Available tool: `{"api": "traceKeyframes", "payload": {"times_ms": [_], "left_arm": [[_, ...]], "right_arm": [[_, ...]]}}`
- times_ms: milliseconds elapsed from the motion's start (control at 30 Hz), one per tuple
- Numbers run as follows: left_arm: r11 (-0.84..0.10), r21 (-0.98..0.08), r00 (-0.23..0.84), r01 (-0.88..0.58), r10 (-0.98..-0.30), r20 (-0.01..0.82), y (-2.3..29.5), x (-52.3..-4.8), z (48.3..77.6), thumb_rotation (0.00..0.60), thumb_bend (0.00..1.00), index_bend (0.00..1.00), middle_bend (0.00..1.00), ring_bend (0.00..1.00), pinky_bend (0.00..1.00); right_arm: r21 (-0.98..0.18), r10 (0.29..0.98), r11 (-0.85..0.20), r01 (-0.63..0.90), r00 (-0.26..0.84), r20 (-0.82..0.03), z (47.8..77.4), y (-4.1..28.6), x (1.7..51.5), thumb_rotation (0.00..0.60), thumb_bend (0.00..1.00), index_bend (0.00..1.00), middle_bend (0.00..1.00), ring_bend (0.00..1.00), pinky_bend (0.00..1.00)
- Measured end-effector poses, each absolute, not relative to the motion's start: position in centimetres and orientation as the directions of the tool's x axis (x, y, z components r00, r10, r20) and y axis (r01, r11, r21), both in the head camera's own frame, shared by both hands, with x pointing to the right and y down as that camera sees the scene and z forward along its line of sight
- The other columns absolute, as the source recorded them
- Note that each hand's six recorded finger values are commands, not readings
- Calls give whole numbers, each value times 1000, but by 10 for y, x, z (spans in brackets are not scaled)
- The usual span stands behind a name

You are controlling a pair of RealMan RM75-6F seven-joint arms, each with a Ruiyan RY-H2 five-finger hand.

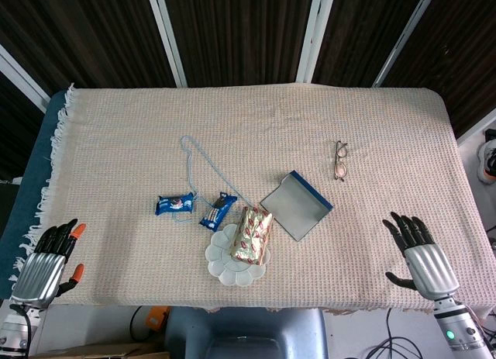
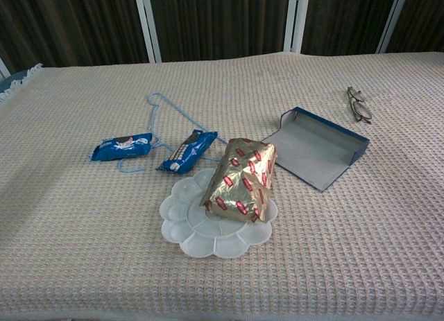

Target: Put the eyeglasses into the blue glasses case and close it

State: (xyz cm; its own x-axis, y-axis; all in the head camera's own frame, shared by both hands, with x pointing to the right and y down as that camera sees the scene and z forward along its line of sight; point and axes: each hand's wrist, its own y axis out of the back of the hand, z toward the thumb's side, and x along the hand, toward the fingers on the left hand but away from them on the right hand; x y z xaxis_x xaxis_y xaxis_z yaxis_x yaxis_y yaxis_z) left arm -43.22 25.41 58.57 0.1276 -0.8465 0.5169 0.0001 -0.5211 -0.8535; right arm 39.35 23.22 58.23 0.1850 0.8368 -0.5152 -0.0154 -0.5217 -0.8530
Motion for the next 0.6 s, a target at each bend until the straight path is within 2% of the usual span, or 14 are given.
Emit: {"api": "traceKeyframes", "payload": {"times_ms": [67,333,600], "left_arm": [[-514,-858,135,-6,-850,509,253,-431,585,600,385,0,0,1,91],[-471,-881,171,-45,-873,457,250,-431,579,600,385,0,0,0,75],[-480,-876,150,-54,-871,468,249,-439,575,600,385,0,0,0,75]], "right_arm": [[-853,837,-522,-18,184,-516,583,232,394,600,259,0,0,0,0],[-859,840,-512,-25,195,-507,585,231,391,600,259,8,0,0,0],[-868,829,-492,-68,267,-491,602,208,369,600,299,175,0,0,0]]}}
